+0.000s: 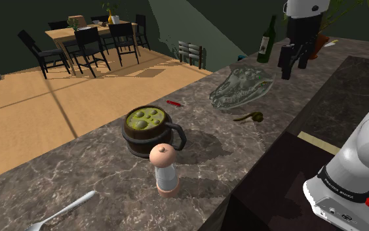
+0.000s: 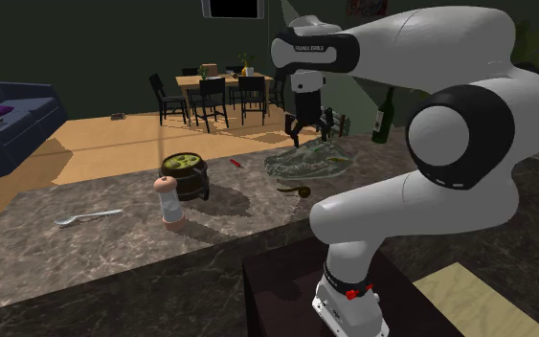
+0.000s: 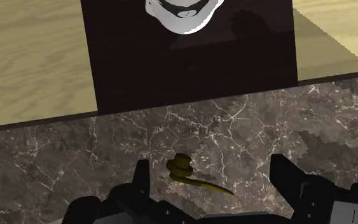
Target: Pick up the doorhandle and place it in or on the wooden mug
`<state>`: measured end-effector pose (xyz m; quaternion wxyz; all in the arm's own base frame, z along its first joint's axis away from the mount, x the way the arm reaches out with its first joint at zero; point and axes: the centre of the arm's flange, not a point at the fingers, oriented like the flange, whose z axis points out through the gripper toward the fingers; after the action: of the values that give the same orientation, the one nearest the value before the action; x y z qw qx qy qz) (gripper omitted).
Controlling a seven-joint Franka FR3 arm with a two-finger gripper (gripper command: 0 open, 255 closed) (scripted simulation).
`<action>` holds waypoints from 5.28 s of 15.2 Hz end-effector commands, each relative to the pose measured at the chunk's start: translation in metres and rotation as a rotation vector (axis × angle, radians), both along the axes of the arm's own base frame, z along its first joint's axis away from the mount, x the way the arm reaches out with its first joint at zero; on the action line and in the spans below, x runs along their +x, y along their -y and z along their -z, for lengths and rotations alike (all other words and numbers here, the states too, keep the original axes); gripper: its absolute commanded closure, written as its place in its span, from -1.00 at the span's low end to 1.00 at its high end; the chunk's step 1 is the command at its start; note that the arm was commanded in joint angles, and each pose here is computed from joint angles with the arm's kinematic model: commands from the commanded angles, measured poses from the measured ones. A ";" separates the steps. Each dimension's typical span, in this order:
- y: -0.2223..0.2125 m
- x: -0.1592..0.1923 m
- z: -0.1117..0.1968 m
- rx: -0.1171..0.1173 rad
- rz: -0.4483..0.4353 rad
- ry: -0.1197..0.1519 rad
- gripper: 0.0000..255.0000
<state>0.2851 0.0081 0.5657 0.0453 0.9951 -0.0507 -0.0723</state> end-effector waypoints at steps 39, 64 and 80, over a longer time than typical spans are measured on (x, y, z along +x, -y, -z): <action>0.067 0.102 0.254 0.138 0.047 -0.067 1.00; 0.067 0.102 0.153 0.138 0.047 -0.067 1.00; 0.067 0.102 0.069 0.138 0.047 -0.067 1.00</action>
<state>0.3868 -0.0587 0.4906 -0.0234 0.9914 -0.0676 -0.1098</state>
